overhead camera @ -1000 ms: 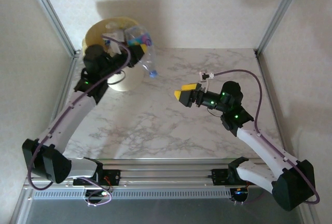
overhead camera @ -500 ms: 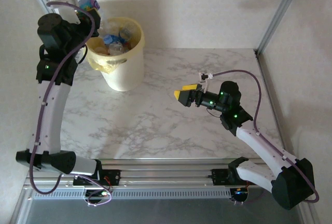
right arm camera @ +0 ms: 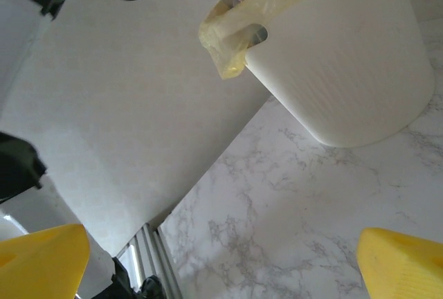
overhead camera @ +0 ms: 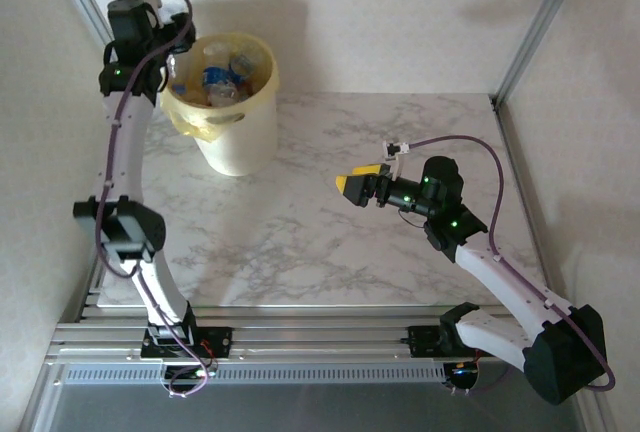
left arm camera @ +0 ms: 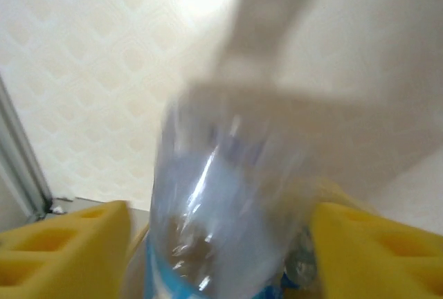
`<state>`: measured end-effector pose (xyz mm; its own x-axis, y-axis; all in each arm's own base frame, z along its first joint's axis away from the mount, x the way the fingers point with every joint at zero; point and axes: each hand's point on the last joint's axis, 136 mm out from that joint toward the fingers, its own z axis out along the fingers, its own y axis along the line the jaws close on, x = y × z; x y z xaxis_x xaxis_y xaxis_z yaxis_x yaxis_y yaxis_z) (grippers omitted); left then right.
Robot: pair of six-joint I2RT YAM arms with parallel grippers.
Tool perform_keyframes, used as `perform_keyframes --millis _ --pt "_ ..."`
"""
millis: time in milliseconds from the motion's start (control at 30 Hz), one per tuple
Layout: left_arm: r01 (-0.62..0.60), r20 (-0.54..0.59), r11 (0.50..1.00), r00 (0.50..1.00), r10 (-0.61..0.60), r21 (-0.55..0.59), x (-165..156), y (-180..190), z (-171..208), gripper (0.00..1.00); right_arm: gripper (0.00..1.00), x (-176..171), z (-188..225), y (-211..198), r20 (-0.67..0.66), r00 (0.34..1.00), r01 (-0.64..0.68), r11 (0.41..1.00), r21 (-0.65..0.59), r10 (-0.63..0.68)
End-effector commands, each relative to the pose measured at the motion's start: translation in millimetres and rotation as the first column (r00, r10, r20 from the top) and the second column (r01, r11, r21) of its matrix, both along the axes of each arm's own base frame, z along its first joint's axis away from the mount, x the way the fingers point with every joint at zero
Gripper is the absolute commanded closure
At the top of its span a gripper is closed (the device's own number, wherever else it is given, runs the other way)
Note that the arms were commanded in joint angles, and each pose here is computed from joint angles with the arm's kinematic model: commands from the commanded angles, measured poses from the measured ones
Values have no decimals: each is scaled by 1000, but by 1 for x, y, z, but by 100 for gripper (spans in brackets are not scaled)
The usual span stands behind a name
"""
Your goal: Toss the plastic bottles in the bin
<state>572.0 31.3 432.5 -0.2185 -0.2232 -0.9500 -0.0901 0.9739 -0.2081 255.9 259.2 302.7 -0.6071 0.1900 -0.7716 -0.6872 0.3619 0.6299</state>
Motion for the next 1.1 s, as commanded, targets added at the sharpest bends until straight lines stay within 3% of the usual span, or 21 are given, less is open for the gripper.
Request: perform_keyframes --millis 0,133,300,500,700,767,833,933,1067 --pt "43 -23 999 999 -44 -30 6 -12 8 1 1 0 -8 1 -4 1000 -2 1000 -14 2" --pt "26 56 998 998 -23 -53 -26 -14 54 0 1 -2 -9 -2 -2 1000 6 1000 -22 -6" --pt "50 219 997 975 -37 -56 -109 -24 107 0 1 -1 -14 -7 -11 999 34 998 -58 -34" --pt "110 287 992 954 -88 -62 -204 -42 100 0 1 6 -29 -29 -12 987 157 968 -198 -163" --pt "134 266 978 960 -87 -162 -266 -64 12 0 1 8 -40 -83 106 921 387 842 -375 -376" --pt "117 234 970 970 -66 -212 -275 -68 -35 1 1 10 -46 -107 155 875 478 769 -425 -459" --pt "83 198 962 980 -31 -261 -278 -69 -92 0 1 16 -56 -142 221 780 612 637 -469 -586" --pt "-39 149 971 986 76 -237 -277 -59 -158 1 1 21 -72 -178 300 683 707 501 -499 -666" --pt "-145 224 982 960 170 -123 -280 -39 -183 0 1 27 -93 -211 320 611 754 409 -515 -724"
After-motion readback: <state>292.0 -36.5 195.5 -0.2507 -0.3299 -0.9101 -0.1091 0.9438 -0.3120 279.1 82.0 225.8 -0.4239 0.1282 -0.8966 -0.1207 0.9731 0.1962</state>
